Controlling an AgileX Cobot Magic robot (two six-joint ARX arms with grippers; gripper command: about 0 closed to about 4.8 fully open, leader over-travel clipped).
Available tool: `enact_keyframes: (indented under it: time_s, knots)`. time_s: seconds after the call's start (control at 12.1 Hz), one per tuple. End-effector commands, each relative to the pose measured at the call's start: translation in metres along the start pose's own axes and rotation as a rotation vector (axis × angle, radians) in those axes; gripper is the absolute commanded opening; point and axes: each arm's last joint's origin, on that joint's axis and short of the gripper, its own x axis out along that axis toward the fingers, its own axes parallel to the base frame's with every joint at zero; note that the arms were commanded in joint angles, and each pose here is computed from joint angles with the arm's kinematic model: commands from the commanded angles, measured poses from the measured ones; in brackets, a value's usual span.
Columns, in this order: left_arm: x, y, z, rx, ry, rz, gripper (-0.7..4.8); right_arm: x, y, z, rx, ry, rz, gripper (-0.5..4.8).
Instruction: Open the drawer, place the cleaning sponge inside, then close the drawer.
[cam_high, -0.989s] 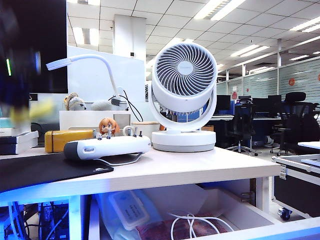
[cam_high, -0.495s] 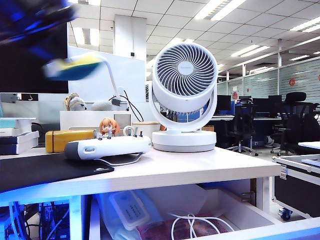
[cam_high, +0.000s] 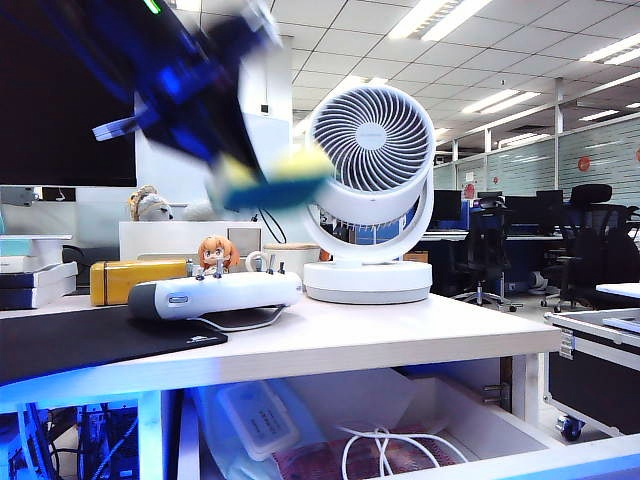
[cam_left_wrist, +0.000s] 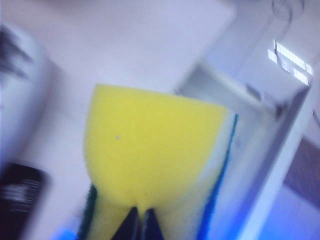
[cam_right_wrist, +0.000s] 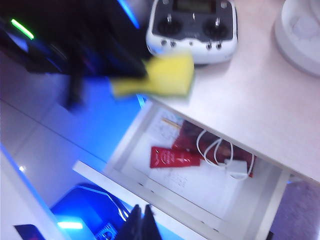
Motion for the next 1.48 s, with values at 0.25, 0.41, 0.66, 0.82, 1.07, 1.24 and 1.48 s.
enact_keyframes:
  time_s: [0.25,0.41,0.66,0.82,1.07,1.24,1.48]
  knots:
    - [0.082,-0.013,-0.029,0.012,0.202,-0.090,-0.05,-0.009,0.001,0.000,0.031,-0.037,-0.004,-0.06]
    - [0.103,-0.009,-0.037,0.008,0.231,-0.100,-0.06,-0.009,0.001,-0.002,0.032,-0.018,-0.004,-0.06]
    - [0.120,-0.005,-0.048,-0.002,0.278,-0.094,-0.05,-0.009,0.001,-0.004,0.033,-0.001,-0.004,-0.06]
    - [0.127,-0.004,-0.053,-0.006,0.295,-0.094,-0.05,-0.009,0.001,-0.004,0.033,-0.002,-0.005,-0.06]
    - [0.134,-0.004,-0.041,-0.032,0.274,-0.068,3.89,-0.009,0.001,-0.004,0.035,0.000,-0.005,-0.06]
    - [0.131,-0.006,-0.025,-0.021,0.237,-0.052,4.79,-0.009,0.001,-0.004,0.037,0.004,-0.004,-0.06]
    - [0.131,-0.009,-0.021,-0.015,0.233,-0.057,4.79,-0.009,0.001,-0.006,0.038,0.022,-0.005,-0.06]
